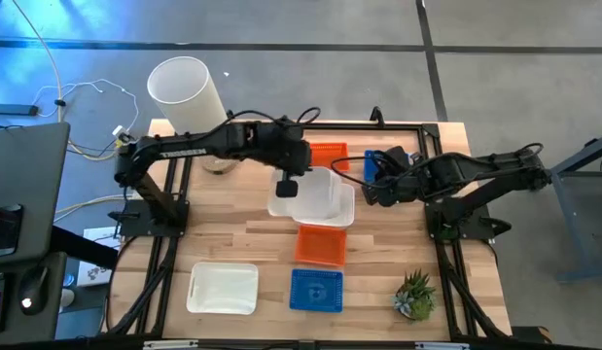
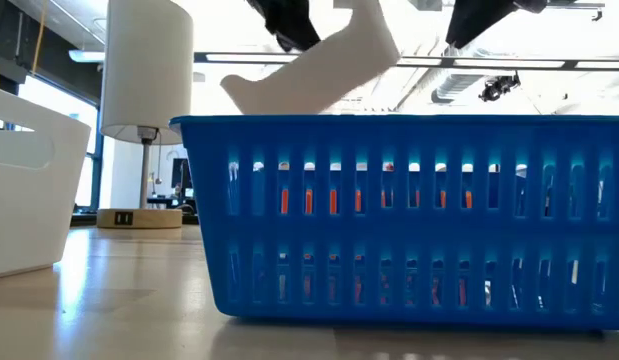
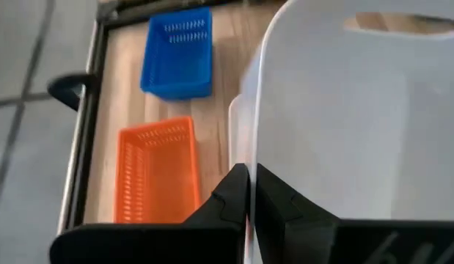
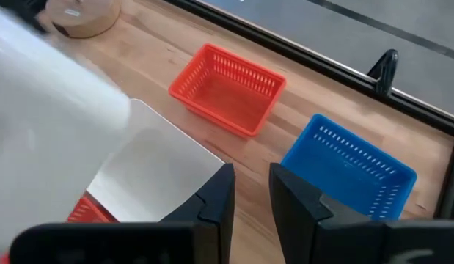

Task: Stack baskets by color
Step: Stack the top left white bin on the top right white bin

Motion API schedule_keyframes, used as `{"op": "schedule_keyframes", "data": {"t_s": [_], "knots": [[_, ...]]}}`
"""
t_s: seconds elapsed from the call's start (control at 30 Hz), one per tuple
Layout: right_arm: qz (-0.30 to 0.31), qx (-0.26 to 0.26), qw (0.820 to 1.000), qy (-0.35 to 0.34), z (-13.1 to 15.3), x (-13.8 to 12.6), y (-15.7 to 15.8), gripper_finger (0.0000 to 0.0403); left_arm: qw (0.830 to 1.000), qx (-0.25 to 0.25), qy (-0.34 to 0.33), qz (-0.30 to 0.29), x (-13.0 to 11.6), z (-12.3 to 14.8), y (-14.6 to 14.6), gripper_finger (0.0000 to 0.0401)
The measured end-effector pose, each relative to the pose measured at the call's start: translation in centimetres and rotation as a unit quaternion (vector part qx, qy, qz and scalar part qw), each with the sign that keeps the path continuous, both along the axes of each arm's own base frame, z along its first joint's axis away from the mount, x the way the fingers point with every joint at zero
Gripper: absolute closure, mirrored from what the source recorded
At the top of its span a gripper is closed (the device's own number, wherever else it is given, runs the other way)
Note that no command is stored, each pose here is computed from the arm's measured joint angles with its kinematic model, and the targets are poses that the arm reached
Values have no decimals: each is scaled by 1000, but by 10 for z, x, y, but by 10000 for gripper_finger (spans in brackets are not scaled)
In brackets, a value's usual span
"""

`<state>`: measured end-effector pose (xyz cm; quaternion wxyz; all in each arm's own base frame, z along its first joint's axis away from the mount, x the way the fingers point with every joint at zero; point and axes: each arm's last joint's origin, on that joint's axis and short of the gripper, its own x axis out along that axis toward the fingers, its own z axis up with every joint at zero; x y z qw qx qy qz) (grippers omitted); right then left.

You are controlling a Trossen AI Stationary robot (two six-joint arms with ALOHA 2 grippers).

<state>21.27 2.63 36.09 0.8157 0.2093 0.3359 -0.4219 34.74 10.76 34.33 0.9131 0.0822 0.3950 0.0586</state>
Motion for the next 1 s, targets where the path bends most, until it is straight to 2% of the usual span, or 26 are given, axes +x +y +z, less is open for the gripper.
{"op": "schedule_keyframes", "data": {"t_s": [0.13,0.3,0.63,0.93,1.0], "knots": [[1,3,1000,1,0,0,0,330,1000,-23,9,-10,10,-13,9,401],[1,3,1000,2,0,0,0,330,999,-29,29,-26,25,-28,6,401],[2,2,1000,12,-1,-2,0,330,999,-9,-4,-38,30,-6,4,401],[2,1,1000,15,-2,-2,0,330,999,-21,-8,-23,44,-22,11,401],[2,2,1000,16,-2,-2,0,330,999,-29,9,-21,45,-29,11,401]]}}
